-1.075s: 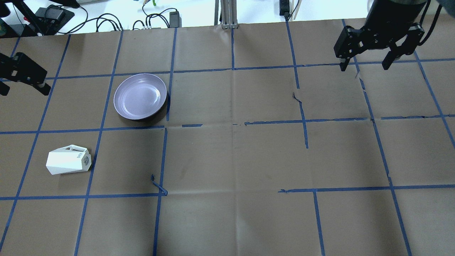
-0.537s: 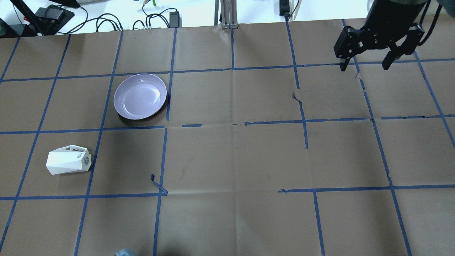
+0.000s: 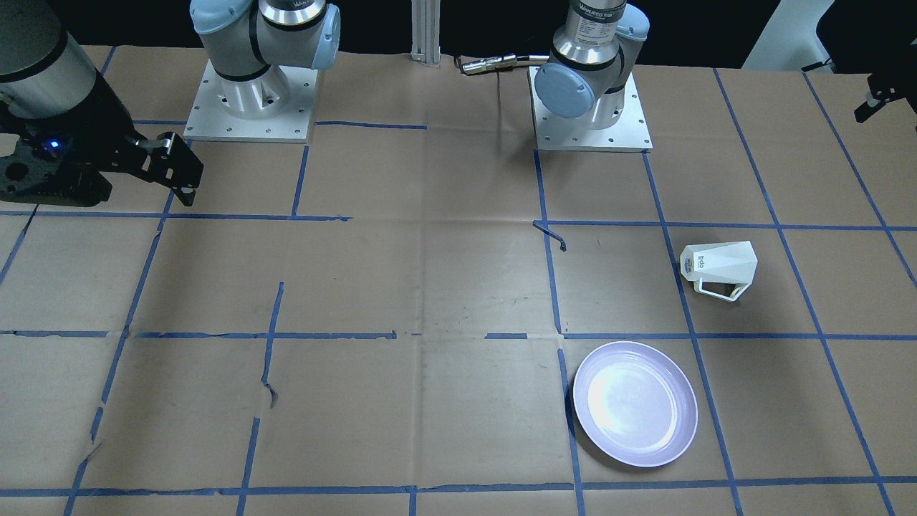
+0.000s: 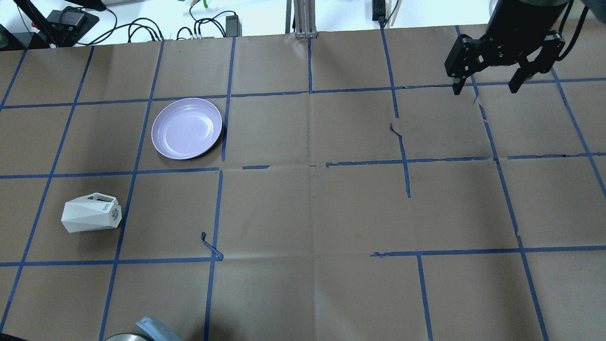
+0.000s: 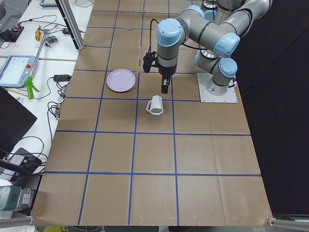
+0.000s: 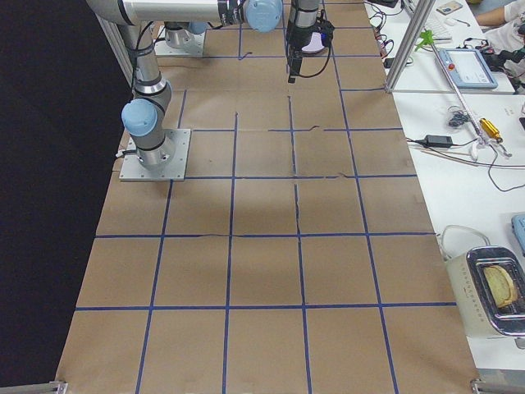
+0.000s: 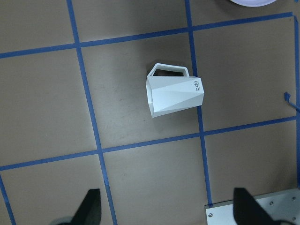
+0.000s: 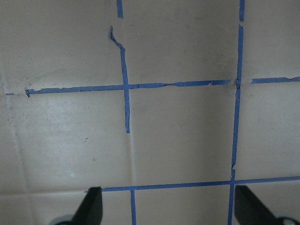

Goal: Flip cup and place on plate
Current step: 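Lower the left gripper and grasp the white mug lying on its side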

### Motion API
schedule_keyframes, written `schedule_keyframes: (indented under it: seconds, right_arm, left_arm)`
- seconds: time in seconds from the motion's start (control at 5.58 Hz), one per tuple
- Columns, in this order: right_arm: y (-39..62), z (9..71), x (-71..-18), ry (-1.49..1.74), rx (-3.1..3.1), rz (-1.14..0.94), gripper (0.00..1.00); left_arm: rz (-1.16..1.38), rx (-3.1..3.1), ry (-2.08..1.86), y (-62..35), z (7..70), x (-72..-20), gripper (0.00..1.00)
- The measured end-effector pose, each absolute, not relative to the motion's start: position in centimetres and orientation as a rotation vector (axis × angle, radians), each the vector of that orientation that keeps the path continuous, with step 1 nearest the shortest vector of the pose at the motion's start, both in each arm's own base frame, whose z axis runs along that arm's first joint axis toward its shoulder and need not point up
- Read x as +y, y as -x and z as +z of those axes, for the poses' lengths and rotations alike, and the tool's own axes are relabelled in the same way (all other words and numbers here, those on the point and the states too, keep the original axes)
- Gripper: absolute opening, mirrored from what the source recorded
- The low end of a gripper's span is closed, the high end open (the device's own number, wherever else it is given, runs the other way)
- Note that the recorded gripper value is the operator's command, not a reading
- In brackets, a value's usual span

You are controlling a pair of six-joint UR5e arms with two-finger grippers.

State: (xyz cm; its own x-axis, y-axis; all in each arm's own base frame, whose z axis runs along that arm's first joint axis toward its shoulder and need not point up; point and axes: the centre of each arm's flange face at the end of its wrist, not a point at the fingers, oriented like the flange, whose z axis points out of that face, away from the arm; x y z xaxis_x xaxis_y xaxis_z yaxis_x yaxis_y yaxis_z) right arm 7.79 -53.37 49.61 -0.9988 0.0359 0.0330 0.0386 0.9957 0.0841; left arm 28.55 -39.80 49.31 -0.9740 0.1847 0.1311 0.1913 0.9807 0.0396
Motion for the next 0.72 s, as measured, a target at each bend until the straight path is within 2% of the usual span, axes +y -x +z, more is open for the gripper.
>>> schedule_keyframes:
  seconds: [0.72]
  right_arm:
    - [-7.8,49.6,-53.4,0.058,-3.107,-0.132,1.0]
  left_arm:
    - [-0.047,-2.681,0.263,-36.8,34.7,-43.2,0.98]
